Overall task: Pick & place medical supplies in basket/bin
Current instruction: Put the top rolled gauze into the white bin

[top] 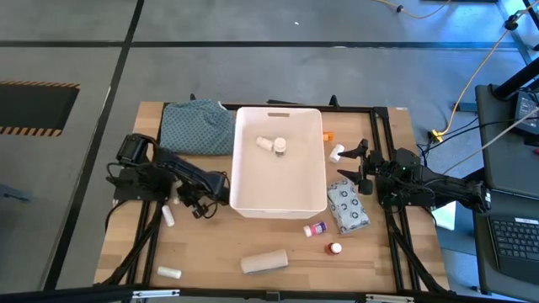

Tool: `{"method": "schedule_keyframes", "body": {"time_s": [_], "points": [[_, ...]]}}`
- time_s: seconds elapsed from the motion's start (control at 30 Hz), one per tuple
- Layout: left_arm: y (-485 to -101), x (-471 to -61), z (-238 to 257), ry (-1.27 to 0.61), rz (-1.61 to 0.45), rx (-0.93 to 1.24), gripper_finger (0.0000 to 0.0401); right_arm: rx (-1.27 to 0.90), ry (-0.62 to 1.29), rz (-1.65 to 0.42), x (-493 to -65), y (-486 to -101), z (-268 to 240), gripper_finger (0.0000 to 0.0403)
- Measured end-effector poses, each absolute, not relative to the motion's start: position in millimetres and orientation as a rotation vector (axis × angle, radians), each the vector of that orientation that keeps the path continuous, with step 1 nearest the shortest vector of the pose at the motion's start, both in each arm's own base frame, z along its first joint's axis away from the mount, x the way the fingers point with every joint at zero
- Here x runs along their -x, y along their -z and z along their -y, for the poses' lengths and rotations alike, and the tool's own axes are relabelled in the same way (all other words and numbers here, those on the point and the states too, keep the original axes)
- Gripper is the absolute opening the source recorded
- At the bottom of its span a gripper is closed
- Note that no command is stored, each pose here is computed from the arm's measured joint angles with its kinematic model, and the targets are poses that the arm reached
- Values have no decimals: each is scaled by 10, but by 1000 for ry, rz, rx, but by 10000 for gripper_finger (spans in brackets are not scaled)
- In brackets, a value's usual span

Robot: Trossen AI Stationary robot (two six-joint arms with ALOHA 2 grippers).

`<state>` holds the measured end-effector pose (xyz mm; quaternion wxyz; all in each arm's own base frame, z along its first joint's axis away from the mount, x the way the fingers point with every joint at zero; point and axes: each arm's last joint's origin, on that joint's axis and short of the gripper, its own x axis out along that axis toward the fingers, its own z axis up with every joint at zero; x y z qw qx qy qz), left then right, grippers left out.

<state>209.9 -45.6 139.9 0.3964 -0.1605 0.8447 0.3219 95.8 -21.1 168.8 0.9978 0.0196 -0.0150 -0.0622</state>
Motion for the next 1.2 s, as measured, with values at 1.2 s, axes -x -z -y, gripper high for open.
{"method": "schedule_keyframes", "body": {"time_s": [1.2], "points": [[-3972,-2161,152,-639,-466,526,24,-40,125,7,-973,-1670,215,299]]}}
